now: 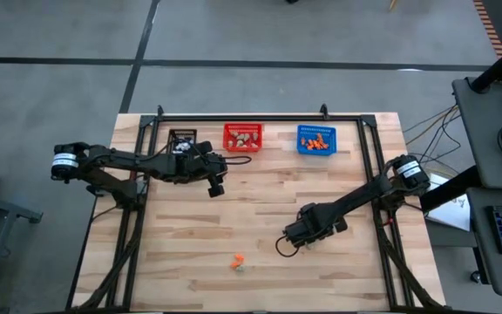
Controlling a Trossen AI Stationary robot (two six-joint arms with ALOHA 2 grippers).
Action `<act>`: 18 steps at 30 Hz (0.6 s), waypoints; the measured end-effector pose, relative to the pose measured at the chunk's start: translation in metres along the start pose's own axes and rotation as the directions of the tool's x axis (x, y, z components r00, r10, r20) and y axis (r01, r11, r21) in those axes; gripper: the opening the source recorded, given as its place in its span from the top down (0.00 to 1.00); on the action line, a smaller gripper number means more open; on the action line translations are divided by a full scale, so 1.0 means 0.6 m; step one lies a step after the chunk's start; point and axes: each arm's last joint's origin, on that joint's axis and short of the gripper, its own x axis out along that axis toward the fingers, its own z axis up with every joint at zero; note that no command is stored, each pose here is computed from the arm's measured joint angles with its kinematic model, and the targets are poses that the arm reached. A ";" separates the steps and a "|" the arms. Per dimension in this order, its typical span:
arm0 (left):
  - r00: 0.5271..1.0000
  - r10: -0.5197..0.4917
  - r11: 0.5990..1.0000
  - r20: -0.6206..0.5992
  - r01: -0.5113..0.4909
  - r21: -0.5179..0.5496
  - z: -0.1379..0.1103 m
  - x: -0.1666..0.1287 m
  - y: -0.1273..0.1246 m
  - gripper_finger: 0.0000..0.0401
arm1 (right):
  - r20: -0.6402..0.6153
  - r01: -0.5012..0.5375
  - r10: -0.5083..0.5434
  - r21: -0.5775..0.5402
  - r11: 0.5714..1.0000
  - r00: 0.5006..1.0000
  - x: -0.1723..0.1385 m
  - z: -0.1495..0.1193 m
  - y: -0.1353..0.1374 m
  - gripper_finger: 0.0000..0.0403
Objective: Sort Halloween decoration
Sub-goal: Put the white skull toy into the red bin
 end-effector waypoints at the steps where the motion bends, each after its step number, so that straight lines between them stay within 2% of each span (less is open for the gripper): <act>1: 1.000 0.000 1.000 0.000 0.000 0.000 0.000 0.000 0.000 0.58 | 0.000 -0.003 0.003 0.000 1.000 1.000 0.000 0.000 0.000 0.71; 8: 1.000 0.000 1.000 0.007 0.000 -0.006 0.001 0.000 0.000 0.58 | 0.002 -0.004 0.004 -0.023 1.000 1.000 0.000 0.000 0.000 0.85; 14: 1.000 0.001 1.000 0.025 -0.001 -0.014 0.004 0.000 0.000 0.58 | 0.006 -0.013 0.014 -0.053 0.998 1.000 -0.011 0.007 -0.005 0.87; 18: 1.000 0.001 1.000 0.030 -0.001 -0.016 0.005 -0.002 0.001 0.58 | 0.051 -0.038 0.042 -0.074 0.996 0.998 -0.040 0.017 -0.010 0.87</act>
